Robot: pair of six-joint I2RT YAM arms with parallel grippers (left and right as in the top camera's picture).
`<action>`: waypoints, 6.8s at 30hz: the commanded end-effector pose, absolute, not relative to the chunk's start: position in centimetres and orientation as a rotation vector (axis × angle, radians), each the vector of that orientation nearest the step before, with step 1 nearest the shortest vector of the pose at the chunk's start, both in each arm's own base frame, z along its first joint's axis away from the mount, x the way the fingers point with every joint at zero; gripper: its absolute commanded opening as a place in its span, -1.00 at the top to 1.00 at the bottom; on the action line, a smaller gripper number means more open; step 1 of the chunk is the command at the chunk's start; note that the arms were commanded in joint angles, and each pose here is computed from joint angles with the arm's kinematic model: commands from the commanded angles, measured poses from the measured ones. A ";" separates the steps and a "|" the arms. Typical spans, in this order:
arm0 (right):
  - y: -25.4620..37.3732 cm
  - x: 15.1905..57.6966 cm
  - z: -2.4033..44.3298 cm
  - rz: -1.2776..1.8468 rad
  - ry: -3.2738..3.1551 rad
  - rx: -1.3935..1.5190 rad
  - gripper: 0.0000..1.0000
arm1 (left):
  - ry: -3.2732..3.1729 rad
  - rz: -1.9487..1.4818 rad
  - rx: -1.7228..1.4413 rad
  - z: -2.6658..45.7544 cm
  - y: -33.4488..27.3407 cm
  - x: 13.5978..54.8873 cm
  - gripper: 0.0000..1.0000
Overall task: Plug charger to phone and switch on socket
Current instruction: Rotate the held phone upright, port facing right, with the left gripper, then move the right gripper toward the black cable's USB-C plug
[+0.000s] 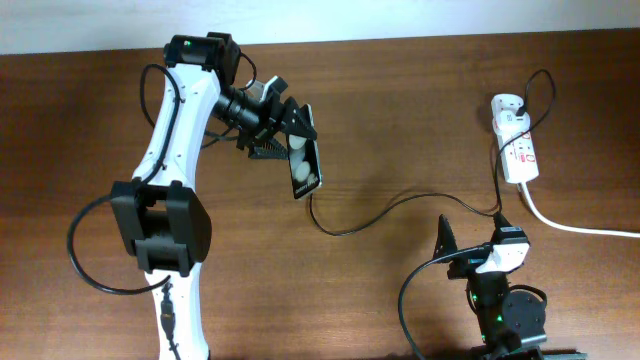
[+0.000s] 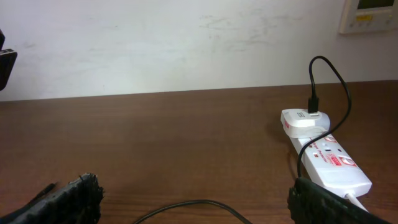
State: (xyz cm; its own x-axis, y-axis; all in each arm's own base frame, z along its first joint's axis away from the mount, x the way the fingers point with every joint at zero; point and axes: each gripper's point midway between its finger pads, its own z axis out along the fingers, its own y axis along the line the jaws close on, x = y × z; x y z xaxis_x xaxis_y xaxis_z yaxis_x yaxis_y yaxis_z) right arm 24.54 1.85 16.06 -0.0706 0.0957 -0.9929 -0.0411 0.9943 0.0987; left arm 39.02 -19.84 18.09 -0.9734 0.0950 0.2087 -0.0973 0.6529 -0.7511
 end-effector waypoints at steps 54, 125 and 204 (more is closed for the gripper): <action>1.5 24.5 15.8 0.098 1.640 0.055 -0.97 | -1.927 1.505 0.826 24.9 -17.5 42.1 0.61; 1.5 24.5 15.8 0.098 1.640 0.055 -0.97 | -1.956 1.398 0.916 20.0 -15.7 43.2 0.80; 1.5 24.5 15.8 0.099 1.640 0.054 -0.97 | -2.376 0.660 0.841 8.5 -13.6 39.5 0.98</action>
State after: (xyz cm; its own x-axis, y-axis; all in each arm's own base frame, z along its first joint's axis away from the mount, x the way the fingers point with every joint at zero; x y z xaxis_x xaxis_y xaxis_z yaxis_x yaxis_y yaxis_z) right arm 24.54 1.85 16.06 -0.0706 0.0953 -0.9929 -0.0411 0.9943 0.0984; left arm 39.77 -15.00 9.43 -0.6342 -0.3863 0.6697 -0.7130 0.6273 -0.3133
